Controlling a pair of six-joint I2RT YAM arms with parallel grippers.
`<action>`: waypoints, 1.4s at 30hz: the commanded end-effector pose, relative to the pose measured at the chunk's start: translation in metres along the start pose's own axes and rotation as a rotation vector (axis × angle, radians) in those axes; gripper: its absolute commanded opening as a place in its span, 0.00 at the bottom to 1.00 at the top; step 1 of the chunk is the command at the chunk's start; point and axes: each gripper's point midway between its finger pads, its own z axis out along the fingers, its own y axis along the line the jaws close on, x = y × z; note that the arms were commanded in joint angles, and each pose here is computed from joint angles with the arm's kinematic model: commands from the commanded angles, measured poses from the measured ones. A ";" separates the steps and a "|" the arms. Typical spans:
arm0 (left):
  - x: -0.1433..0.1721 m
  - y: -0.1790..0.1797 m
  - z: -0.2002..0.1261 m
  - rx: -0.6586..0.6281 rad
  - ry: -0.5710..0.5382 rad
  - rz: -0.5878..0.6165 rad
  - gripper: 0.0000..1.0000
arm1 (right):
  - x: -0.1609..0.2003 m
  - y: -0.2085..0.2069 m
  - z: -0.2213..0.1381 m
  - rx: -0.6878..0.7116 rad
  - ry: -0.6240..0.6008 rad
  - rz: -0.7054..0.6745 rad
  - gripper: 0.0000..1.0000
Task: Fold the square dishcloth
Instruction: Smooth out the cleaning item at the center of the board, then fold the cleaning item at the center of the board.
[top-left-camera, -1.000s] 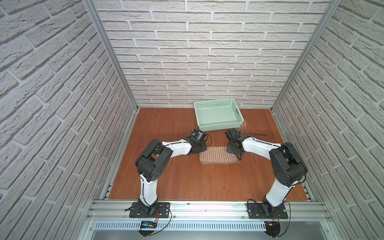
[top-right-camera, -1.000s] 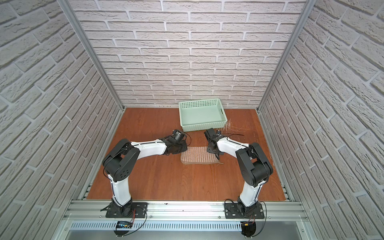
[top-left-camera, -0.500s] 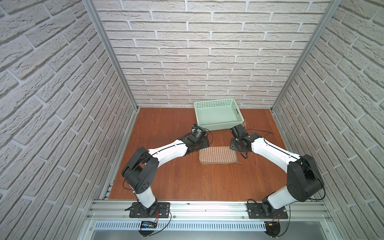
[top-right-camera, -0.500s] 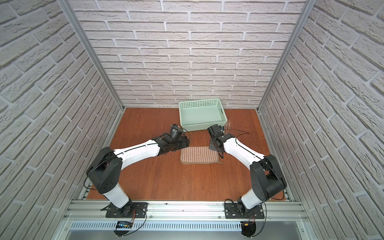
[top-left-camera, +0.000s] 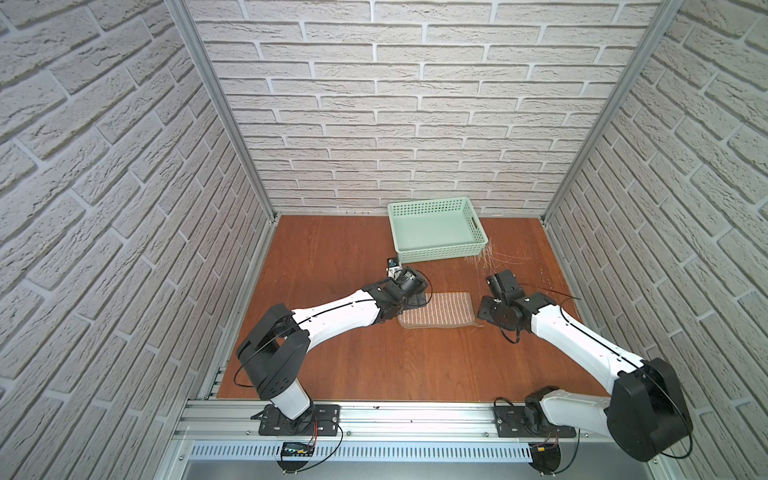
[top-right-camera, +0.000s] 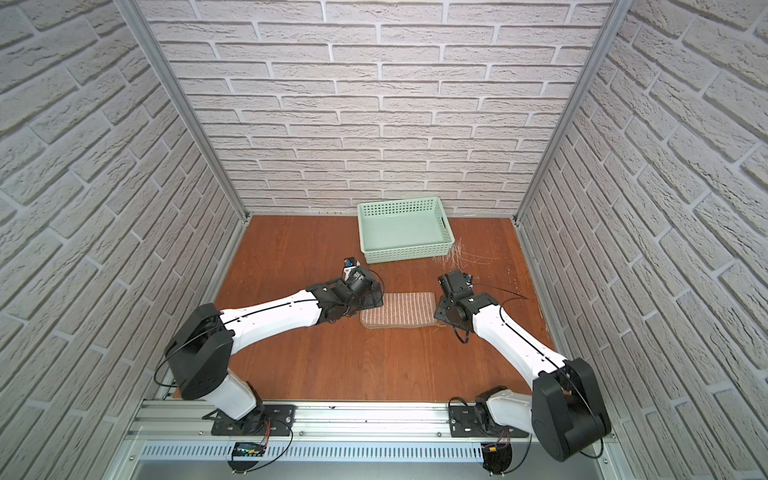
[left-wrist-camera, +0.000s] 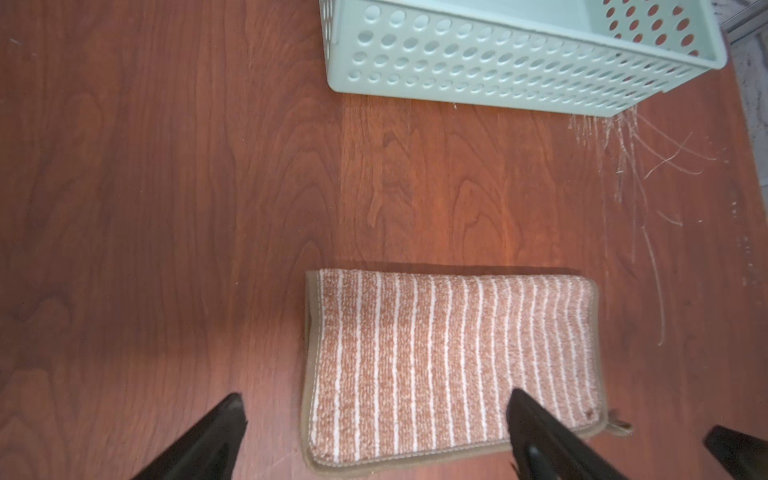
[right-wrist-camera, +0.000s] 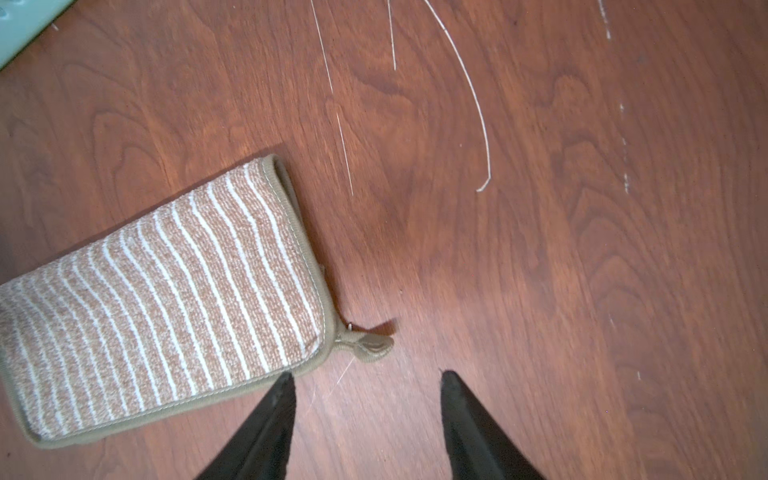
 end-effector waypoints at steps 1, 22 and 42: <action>0.016 0.021 0.008 -0.115 0.000 0.030 0.98 | 0.000 -0.004 -0.003 -0.028 -0.024 0.061 0.64; 0.027 0.034 0.024 -0.183 0.013 0.030 0.98 | 0.039 -0.005 0.026 -0.163 0.065 0.253 0.75; 0.031 0.038 0.028 -0.204 0.023 0.039 0.98 | 0.047 0.001 0.055 -0.188 0.088 0.313 0.64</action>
